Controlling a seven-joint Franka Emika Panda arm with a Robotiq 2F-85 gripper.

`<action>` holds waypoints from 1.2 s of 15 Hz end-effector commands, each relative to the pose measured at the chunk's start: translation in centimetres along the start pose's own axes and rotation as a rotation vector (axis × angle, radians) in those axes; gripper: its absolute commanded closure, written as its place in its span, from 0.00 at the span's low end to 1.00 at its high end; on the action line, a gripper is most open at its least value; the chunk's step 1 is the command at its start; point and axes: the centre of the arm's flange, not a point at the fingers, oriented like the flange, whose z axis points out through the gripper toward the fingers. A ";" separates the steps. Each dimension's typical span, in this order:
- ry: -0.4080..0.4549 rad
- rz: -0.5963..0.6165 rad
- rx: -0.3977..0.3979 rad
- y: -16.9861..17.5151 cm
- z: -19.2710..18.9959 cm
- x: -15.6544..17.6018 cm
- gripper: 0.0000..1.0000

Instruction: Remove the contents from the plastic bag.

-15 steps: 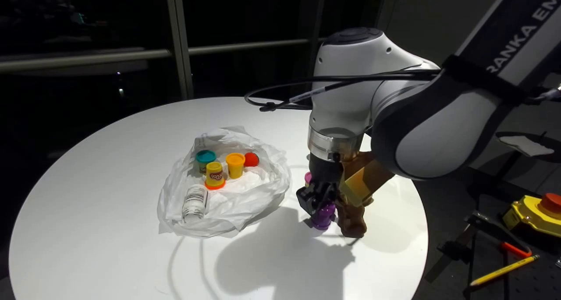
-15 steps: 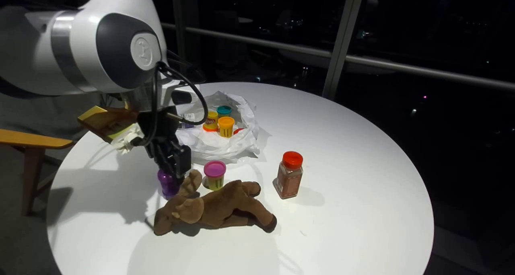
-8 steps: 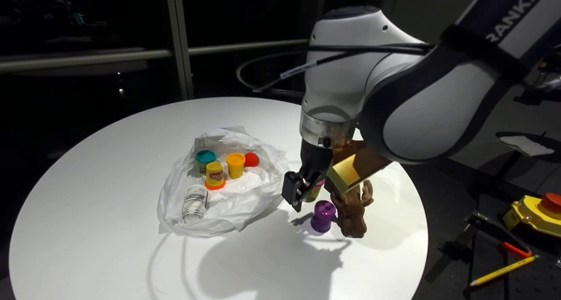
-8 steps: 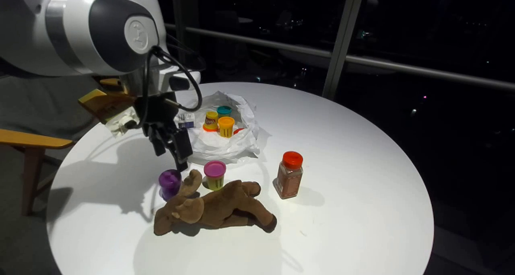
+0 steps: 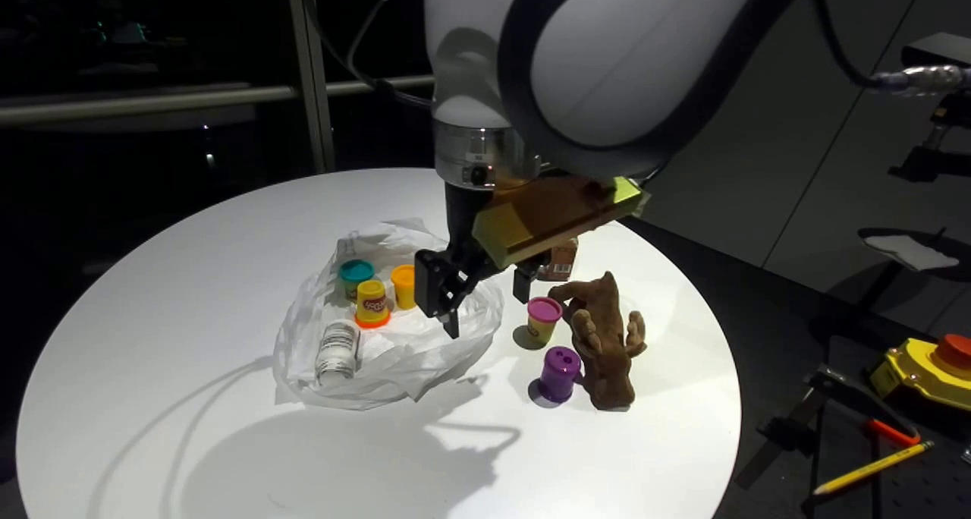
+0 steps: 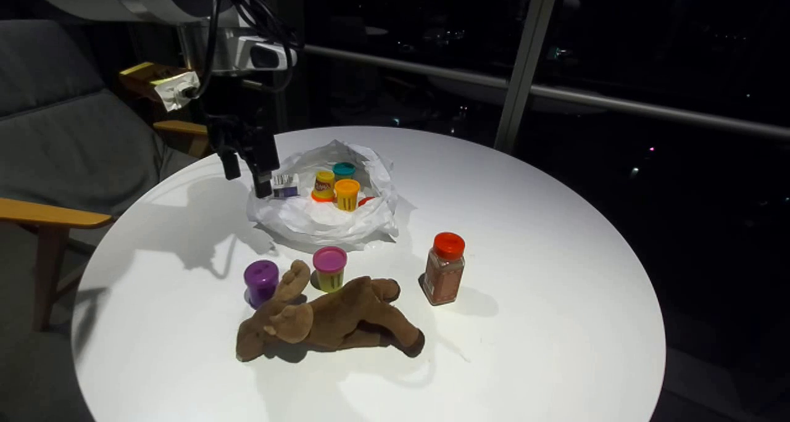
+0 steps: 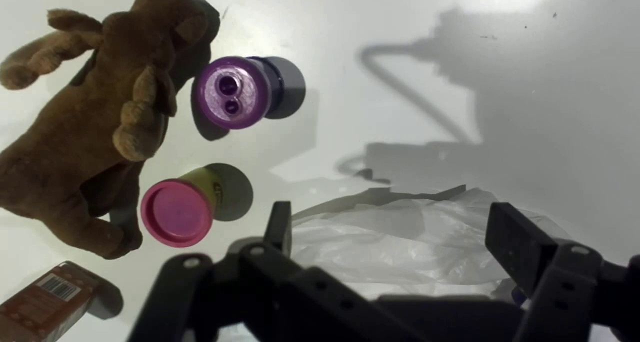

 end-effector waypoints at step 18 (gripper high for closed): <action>-0.084 0.236 0.129 -11.1 6.8 14.0 0.00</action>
